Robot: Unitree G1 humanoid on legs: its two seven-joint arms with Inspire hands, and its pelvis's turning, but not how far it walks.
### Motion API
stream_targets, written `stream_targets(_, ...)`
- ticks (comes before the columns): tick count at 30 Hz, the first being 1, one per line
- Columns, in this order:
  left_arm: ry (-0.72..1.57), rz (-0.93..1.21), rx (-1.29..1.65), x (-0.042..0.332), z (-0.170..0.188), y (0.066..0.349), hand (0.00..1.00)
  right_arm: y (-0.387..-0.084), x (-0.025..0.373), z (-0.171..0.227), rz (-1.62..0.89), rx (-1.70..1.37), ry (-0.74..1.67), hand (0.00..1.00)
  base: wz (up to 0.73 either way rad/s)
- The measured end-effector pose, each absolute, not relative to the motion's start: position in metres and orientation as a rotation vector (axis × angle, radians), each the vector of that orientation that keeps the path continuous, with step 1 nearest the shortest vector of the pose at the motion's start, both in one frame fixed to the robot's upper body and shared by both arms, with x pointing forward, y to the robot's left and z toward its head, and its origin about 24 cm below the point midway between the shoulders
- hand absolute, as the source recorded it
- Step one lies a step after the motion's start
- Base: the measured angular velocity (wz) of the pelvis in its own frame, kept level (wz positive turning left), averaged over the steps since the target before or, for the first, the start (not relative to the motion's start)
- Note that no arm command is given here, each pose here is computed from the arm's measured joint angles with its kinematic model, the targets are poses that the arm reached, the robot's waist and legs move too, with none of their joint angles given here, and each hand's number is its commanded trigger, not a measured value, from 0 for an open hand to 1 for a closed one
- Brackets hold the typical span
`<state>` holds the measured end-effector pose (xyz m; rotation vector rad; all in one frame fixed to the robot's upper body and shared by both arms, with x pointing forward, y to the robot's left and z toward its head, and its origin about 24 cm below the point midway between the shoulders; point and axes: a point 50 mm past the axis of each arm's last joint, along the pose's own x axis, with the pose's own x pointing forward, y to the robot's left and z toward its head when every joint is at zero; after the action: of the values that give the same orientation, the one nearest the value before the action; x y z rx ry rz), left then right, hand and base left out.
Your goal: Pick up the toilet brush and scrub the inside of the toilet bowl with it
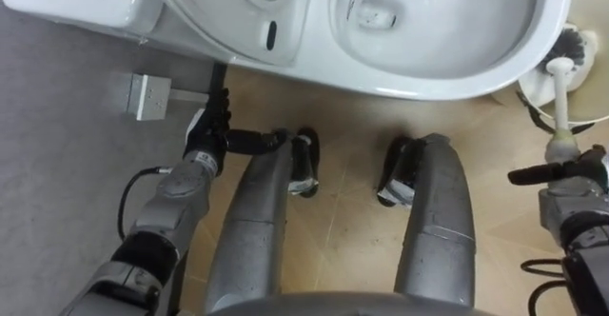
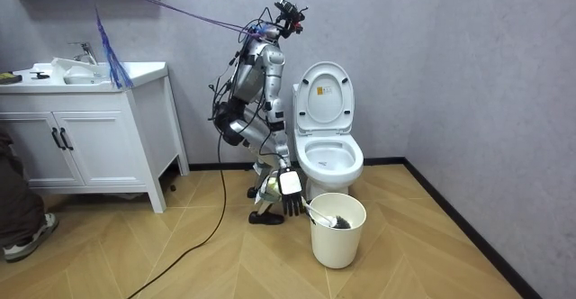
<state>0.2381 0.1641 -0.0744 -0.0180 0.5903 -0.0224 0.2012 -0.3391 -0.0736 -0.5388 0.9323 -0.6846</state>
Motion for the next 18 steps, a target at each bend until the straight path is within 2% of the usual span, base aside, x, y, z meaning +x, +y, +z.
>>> stream_targets(7,0.584,-0.059,-0.034,0.236,-0.074,0.161,0.0,-0.337,0.2,-0.077,-0.628,-0.487,0.948,1.0,-0.01)
stream_targets(18,0.587,-0.068,-0.034,0.233,-0.075,0.161,0.0,-0.336,0.189,-0.085,-0.701,-0.31,0.956,1.0,-0.01)
